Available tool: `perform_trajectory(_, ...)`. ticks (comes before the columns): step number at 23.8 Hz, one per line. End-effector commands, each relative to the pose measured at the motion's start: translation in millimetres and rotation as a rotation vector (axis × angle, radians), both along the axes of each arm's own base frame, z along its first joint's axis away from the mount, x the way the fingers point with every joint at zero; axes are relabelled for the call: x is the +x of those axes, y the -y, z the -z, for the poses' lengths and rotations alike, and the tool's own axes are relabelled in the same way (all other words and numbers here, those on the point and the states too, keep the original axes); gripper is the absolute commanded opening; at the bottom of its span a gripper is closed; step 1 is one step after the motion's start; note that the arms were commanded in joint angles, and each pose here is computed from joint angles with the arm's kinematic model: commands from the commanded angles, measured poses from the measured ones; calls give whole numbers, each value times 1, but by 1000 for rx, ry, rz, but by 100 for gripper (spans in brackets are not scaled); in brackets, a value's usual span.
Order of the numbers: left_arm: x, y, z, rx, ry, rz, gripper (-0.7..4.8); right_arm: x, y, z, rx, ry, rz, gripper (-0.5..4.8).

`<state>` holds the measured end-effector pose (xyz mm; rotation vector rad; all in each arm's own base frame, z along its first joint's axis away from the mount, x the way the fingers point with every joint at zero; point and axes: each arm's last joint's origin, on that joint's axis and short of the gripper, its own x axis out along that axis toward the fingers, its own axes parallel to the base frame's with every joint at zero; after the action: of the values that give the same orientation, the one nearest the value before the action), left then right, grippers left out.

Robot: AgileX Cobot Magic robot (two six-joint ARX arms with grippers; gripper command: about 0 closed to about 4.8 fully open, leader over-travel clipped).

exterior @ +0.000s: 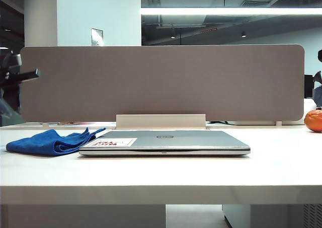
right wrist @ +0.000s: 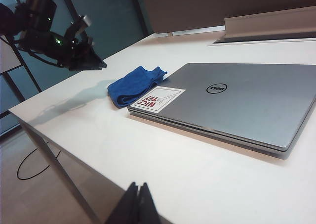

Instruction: Pick up the blue rag and put it over the laptop.

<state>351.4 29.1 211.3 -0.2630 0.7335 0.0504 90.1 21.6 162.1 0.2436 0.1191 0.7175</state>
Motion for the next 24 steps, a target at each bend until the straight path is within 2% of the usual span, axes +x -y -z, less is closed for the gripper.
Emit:
perform_trajectory(1,7,-2,13,23,-17,11,243,0,0,0,2,6,-1,-5)
perform_trajectory(4,12,-2,28,43,-52,35,252,0,0,0,2,6,-1,-5)
perform_trajectory(10,16,-3,34,51,-39,35,251,0,0,0,2,6,-1,-5)
perform_trajectory(22,16,-3,63,35,-171,39,245,0,0,0,2,6,7,-5)
perform_trajectory(24,16,-3,64,35,-174,39,225,0,0,0,2,5,7,-5)
